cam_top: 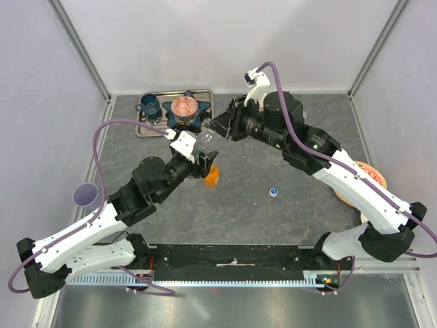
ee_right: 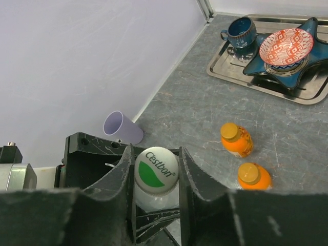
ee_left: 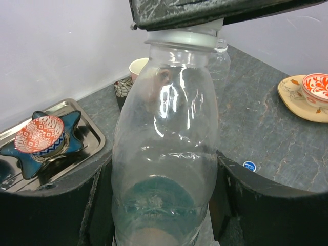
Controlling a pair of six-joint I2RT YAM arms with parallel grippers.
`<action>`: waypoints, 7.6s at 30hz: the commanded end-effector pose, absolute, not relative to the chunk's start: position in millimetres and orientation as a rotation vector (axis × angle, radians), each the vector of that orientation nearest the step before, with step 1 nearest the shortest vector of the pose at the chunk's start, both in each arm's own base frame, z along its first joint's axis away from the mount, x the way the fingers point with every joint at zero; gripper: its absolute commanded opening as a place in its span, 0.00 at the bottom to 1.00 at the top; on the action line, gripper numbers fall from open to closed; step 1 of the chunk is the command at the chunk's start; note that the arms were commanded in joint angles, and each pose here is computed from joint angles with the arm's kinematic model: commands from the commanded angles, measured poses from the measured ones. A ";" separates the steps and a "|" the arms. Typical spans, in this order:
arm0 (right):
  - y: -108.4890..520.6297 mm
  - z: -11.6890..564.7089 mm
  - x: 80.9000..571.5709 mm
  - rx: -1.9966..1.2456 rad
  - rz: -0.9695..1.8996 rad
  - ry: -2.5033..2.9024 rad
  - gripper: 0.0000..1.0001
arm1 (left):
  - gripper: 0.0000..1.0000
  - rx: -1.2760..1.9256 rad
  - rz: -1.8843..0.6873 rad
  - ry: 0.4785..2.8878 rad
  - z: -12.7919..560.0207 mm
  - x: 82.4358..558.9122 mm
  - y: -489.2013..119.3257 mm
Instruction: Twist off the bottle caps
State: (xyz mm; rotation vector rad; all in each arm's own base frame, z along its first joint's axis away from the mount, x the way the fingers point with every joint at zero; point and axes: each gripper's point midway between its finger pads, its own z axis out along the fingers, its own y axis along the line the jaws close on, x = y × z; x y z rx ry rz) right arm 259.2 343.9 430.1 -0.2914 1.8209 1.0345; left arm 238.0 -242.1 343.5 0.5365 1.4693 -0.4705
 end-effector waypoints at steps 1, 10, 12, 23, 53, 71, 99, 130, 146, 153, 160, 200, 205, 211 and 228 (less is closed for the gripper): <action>339.0 433.7 254.4 -0.299 1.038 1.794 0.00 | 0.48 0.540 -0.505 1.386 364.0 232.2 -244.3; 324.2 461.2 203.2 -0.630 1.098 1.591 0.00 | 0.52 0.842 -0.978 1.218 403.6 155.9 -278.9; 323.8 471.1 175.3 -0.776 1.173 1.512 0.00 | 0.52 1.010 -1.179 1.138 415.6 120.1 -287.1; 298.6 484.4 80.3 -1.194 1.373 1.149 0.00 | 0.50 1.363 -1.794 1.104 417.6 65.7 -278.7; 217.6 510.9 184.7 -0.384 0.884 1.368 0.00 | 0.49 1.200 -1.706 1.333 377.8 110.1 -288.9; 216.3 118.4 241.5 -0.133 0.351 2.232 0.00 | 0.50 0.691 -1.090 1.464 336.3 165.5 -235.4; 221.5 34.5 234.5 -0.204 0.217 2.453 0.69 | 0.52 0.671 -1.097 1.516 311.6 162.0 -231.7; 310.0 426.1 191.5 -0.467 1.202 1.694 0.88 | 0.54 0.970 -1.327 1.464 336.8 150.9 -280.9; 322.1 391.1 194.5 -0.516 1.190 1.779 0.52 | 0.54 0.938 -1.282 1.476 335.2 162.8 -283.6; 319.8 383.9 194.0 -0.514 1.180 1.791 0.31 | 0.55 0.891 -1.235 1.466 340.0 173.8 -282.8; 304.8 399.7 201.1 -0.466 1.103 1.749 0.00 | 0.77 0.779 -1.159 1.522 335.1 190.9 -276.0; 134.7 255.2 435.5 0.255 -0.191 1.810 0.00 | 0.99 0.470 -0.786 1.529 327.1 177.7 -177.5; 137.7 241.4 440.8 0.240 -0.211 1.853 0.00 | 0.99 0.484 -0.791 1.537 326.1 178.9 -180.9; 138.7 228.7 445.2 0.221 -0.207 1.899 0.05 | 0.99 0.484 -0.789 1.538 325.4 179.9 -181.2; 142.8 259.4 445.3 0.249 -0.156 1.887 0.74 | 0.99 0.502 -0.792 1.541 322.9 180.5 -184.3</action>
